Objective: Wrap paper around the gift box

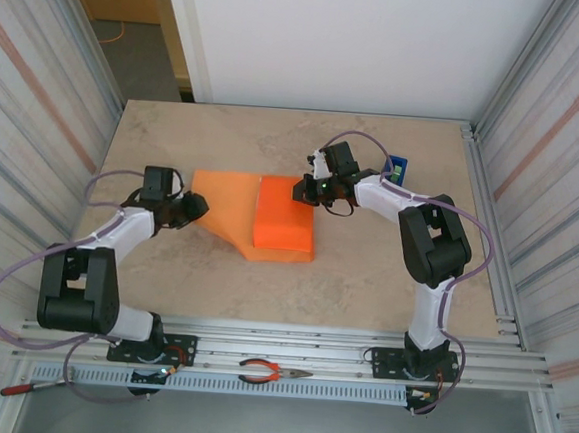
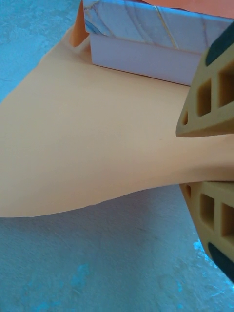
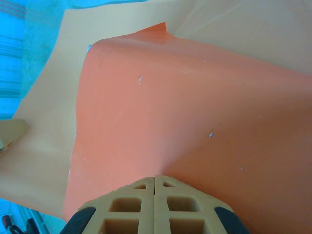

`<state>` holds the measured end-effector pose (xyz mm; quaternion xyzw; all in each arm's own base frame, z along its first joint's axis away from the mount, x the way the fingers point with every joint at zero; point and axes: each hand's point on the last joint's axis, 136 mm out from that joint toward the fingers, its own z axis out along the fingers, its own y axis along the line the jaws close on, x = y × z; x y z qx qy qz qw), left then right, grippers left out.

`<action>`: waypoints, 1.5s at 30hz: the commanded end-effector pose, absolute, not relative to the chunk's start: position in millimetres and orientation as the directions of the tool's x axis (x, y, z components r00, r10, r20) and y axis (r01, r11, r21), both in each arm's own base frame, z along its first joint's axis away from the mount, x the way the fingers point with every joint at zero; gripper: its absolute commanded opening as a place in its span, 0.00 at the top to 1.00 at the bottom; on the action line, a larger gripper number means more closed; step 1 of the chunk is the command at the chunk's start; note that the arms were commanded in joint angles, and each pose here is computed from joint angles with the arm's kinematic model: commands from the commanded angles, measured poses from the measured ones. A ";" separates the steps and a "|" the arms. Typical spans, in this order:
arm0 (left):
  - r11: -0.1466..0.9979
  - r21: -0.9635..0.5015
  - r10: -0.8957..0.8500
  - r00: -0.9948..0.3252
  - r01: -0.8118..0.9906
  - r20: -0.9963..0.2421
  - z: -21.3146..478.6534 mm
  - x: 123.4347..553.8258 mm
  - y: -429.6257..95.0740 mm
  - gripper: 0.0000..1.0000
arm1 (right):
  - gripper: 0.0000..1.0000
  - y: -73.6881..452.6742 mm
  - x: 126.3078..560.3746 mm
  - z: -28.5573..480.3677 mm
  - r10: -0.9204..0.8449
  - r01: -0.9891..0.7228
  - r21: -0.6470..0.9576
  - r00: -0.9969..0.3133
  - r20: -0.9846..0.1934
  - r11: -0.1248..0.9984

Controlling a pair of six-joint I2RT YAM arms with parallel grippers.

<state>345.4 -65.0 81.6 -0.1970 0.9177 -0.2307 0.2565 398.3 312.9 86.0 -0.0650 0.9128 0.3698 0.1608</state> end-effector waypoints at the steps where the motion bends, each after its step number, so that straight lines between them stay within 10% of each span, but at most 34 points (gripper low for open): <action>1: 0.818 -0.509 -0.486 -0.797 -0.268 -0.360 83.0 333.4 -59.7 0.80 | 1.00 297.9 366.7 28.5 -0.018 -0.129 0.587 -0.981 -0.191 0.799; 8: 0.814 -0.534 -0.467 -0.801 -0.226 -0.373 98.8 327.4 -65.5 1.00 | 1.00 298.3 367.2 30.1 -0.017 -0.131 0.590 -0.981 -0.195 0.797; 29: 0.723 -0.648 -0.213 -0.814 0.241 -0.540 201.4 318.9 -208.6 1.00 | 1.00 298.5 365.6 25.8 -0.015 -0.124 0.587 -0.982 -0.187 0.800; 45: 0.672 -0.719 -0.152 -0.918 0.177 -0.367 144.1 325.4 -315.8 1.00 | 1.00 301.0 361.8 18.4 -0.011 -0.112 0.590 -0.985 -0.172 0.800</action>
